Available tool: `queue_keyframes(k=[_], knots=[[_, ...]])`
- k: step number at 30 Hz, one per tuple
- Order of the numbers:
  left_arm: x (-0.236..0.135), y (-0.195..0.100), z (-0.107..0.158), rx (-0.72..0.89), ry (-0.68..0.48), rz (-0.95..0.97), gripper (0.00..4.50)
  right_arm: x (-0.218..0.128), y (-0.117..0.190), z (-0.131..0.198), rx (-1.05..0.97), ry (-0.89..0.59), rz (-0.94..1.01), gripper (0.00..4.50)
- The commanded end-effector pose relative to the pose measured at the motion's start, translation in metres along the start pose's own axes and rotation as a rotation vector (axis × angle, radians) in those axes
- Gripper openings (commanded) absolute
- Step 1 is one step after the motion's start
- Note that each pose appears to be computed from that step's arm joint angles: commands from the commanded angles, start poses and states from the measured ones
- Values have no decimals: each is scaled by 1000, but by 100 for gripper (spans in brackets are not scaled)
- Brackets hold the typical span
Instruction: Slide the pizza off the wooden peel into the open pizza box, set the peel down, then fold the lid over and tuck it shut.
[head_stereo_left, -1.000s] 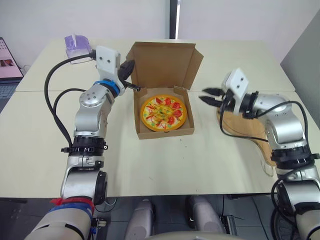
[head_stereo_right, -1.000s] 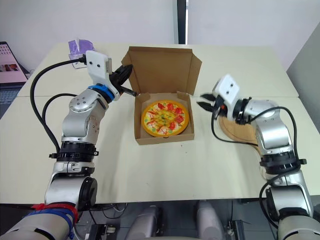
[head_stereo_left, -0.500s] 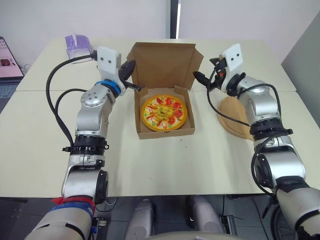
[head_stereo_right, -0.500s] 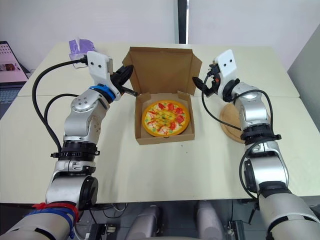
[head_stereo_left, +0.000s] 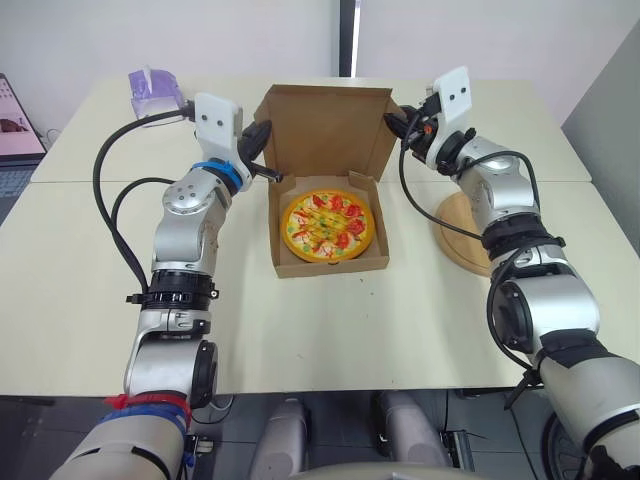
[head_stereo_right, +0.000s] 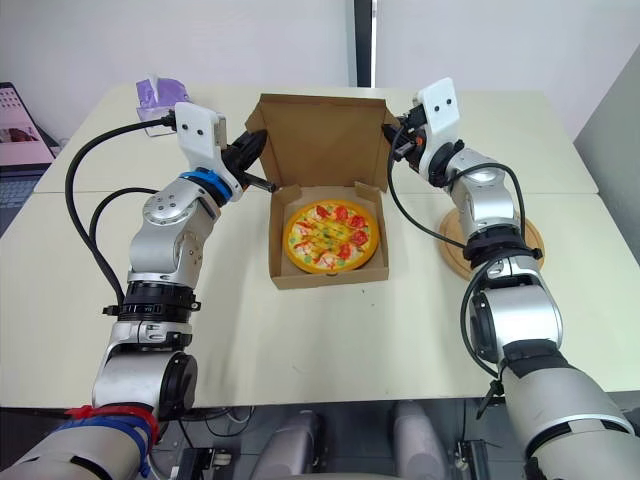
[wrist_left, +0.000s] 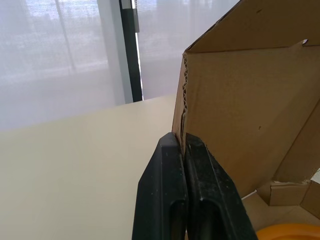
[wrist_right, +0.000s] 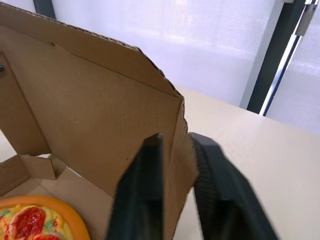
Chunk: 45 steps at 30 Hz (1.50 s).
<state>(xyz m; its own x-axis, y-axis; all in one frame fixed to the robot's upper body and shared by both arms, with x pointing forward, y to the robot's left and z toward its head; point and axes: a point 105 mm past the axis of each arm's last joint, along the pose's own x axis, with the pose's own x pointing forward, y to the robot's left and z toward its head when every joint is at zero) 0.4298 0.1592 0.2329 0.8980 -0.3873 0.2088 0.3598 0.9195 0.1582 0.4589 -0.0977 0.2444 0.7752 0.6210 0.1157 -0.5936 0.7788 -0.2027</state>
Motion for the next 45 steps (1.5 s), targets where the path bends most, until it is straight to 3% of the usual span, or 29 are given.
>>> queue_keyframes(k=[1,6,9,16,26,29,36,45], knots=[[0,-1,19,23,-64,-1,0,2,2,20,-11,-72,15,1],[-4,-3,23,53,-97,-6,0,3,6,25,-23,-82,18,1],[-9,-2,24,60,-121,12,56,4,6,32,-31,-93,14,0],[-13,3,22,133,-160,148,280,3,14,34,-27,-95,34,0],[-17,1,14,77,-155,214,280,1,13,32,-26,-82,36,0],[-18,3,15,71,-157,210,225,2,14,33,-28,-82,40,0],[-15,5,16,73,-146,192,3,3,19,32,-31,-80,51,0],[-6,6,31,78,-150,163,3,7,23,43,-68,-65,43,0]])
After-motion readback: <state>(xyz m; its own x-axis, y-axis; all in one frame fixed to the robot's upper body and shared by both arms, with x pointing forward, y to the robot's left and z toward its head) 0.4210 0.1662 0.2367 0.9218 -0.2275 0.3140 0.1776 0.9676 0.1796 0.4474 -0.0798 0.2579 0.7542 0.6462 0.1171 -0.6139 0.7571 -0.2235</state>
